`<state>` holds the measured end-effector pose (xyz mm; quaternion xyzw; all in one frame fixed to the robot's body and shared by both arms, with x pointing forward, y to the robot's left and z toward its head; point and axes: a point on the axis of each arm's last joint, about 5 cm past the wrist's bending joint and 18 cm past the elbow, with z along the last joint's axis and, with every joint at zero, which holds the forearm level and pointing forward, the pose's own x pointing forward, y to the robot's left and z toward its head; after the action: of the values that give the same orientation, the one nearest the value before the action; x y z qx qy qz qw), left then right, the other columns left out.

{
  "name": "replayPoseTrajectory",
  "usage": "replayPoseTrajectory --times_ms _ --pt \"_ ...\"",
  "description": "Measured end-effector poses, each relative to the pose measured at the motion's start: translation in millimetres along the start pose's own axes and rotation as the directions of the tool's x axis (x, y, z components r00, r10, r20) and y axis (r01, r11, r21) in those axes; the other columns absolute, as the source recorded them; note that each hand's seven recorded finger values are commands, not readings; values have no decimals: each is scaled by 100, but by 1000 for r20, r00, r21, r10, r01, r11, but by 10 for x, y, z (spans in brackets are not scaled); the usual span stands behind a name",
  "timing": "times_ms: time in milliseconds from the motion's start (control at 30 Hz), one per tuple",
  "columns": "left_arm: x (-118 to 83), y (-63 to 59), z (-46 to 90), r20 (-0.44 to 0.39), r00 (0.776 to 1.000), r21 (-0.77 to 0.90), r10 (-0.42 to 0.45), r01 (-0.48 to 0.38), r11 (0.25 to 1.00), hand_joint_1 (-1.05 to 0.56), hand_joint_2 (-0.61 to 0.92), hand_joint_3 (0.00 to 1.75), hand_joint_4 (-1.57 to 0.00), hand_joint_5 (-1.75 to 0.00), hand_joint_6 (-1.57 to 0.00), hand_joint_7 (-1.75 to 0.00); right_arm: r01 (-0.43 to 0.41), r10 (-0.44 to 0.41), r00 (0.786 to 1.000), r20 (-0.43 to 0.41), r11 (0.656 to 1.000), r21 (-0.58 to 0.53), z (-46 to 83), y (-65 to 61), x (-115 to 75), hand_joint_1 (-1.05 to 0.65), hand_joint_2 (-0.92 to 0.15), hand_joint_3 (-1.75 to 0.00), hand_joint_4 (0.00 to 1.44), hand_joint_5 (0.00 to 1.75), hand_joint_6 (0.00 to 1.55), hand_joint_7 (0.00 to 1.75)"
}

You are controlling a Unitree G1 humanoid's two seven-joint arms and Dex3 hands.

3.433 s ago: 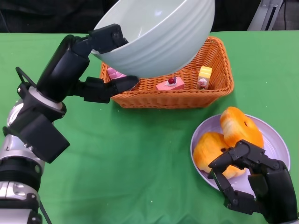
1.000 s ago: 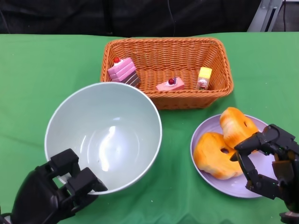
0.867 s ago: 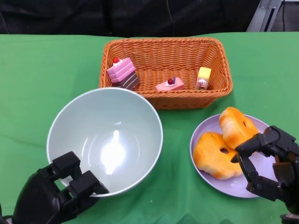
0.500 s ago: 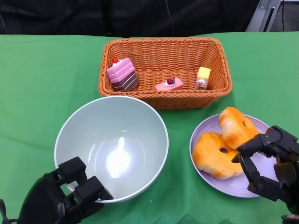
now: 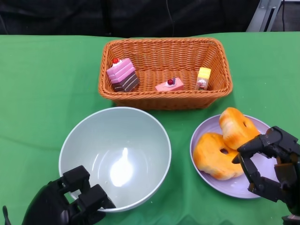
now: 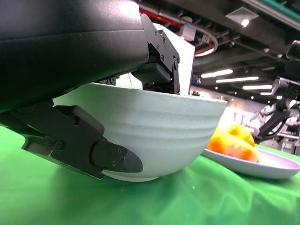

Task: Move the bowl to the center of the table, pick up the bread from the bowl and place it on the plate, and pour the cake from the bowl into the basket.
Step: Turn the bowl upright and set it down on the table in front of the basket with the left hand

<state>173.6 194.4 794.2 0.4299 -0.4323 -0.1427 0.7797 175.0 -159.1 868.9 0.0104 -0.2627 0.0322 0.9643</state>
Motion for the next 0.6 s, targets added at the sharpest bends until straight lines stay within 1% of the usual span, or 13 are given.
replayPoseTrajectory --times_ms 67,100,133,233,333,467,600 --pt "3 -6 -1 0 1000 -5 -5 5 1000 -5 92 39 -51 -173 -53 -130 2 -2 1000 -5 1000 2 -2 4 0 -13 -54 -89 79 126 76 109" --pt "7 -8 -5 1 1000 -7 -9 9 1000 -5 92 39 -53 -169 -55 -127 3 -3 1000 -8 1000 3 -4 6 1 -13 -54 -89 79 126 75 109" --pt "11 -8 -9 2 1000 -8 -12 12 1000 -6 92 35 -55 -160 -58 -116 2 -2 1000 -9 1000 3 -5 8 1 -13 -54 -90 79 126 75 109" --pt "26 -3 -24 7 1000 -11 -19 19 1000 -8 92 31 -58 -149 -62 -102 -3 3 1000 -10 1000 -3 -5 11 1 -13 -53 -91 79 127 75 110" --pt "23 0 -35 5 1000 -11 -28 28 1000 -7 92 33 -59 -149 -64 -101 -5 5 1000 -11 1000 -5 -5 11 1 -13 -53 -91 79 127 75 110" --pt "3 -6 -33 1 999 -15 -46 46 999 -6 92 34 -58 -153 -61 -109 -4 4 1000 -11 1000 -6 -5 12 1 -14 -53 -91 79 126 75 110" --pt "4 -17 -35 -3 998 -20 -56 56 998 -7 92 40 -59 -149 -59 -110 -5 5 1000 -10 1000 -6 -5 12 2 -15 -53 -89 80 126 75 110"
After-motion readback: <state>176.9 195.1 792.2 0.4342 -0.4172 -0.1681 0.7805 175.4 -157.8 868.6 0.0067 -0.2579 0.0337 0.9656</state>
